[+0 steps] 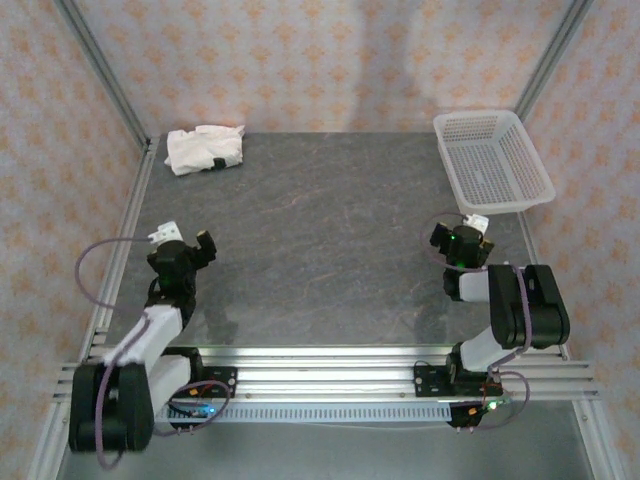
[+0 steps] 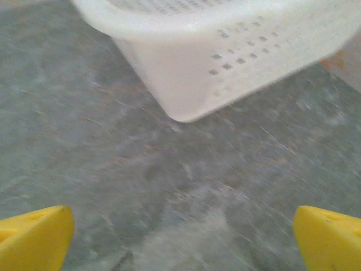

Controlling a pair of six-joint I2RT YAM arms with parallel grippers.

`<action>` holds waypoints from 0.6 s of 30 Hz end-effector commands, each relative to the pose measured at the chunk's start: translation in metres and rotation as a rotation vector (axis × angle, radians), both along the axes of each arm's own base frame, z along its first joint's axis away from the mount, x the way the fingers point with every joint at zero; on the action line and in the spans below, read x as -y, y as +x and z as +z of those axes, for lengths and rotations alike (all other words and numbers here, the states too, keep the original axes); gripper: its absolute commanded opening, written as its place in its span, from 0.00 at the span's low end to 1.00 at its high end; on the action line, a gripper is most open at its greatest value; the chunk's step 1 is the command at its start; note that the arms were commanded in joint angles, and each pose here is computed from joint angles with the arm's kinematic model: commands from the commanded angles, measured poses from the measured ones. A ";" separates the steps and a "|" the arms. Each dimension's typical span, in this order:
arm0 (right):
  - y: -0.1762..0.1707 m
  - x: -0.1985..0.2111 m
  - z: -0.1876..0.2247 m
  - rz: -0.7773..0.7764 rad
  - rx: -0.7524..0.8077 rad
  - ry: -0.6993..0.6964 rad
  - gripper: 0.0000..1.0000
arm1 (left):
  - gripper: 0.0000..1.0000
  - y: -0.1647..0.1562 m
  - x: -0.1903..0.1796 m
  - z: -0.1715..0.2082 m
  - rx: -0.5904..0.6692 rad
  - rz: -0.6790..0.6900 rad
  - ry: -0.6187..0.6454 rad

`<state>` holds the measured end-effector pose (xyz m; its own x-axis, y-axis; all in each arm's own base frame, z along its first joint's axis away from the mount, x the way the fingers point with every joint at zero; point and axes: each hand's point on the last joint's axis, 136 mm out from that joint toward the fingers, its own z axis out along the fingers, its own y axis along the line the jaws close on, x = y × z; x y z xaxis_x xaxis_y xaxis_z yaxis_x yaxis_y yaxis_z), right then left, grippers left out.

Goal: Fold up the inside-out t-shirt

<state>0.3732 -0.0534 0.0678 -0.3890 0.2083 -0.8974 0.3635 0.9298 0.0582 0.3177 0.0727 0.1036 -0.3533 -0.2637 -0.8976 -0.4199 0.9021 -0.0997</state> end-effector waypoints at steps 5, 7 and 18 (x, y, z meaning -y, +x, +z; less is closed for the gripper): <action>0.022 -0.027 0.022 0.136 0.048 0.000 0.99 | 1.00 0.069 0.037 -0.003 0.035 -0.207 0.118; 0.021 -0.027 0.021 0.135 0.044 0.002 0.99 | 1.00 0.068 0.043 -0.009 0.066 -0.225 0.137; 0.022 -0.028 0.020 0.139 0.039 0.001 0.99 | 1.00 0.076 0.047 -0.010 -0.011 -0.237 0.148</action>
<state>0.3902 -0.0283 0.0811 -0.3873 0.1671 -0.9067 0.2455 0.9666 0.0733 0.3875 0.0247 0.0808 -0.4214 -0.0689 -0.9042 -0.1945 0.9808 0.0159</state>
